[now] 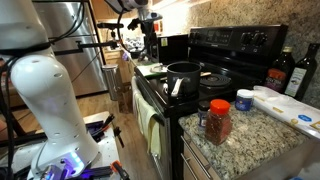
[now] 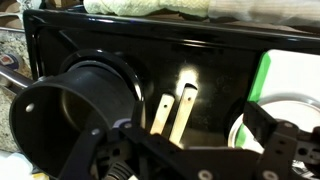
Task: Remove the glass lid from the pot on the bottom right plate of the stove
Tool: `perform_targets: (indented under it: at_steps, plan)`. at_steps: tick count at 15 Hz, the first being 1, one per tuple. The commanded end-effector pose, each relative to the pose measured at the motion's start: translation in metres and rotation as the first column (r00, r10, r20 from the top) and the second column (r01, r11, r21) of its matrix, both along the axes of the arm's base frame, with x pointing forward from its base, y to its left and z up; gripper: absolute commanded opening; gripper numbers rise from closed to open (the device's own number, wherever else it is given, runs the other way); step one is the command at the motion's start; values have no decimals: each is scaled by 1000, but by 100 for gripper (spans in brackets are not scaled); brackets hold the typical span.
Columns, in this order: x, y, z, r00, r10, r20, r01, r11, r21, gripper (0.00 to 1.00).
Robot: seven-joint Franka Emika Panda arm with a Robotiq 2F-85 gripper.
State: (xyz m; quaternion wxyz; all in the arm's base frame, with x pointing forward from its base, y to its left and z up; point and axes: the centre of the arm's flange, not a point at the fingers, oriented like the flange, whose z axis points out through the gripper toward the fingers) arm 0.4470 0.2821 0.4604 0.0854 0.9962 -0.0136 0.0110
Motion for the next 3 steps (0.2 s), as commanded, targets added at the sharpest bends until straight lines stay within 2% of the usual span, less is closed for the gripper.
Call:
perform_targets:
  at_steps: [1, 3]
  plan:
    - [0, 0, 0, 1000, 1, 0, -1, 1000, 0, 100]
    - [0, 0, 0, 1000, 0, 0, 0, 1000, 0, 100]
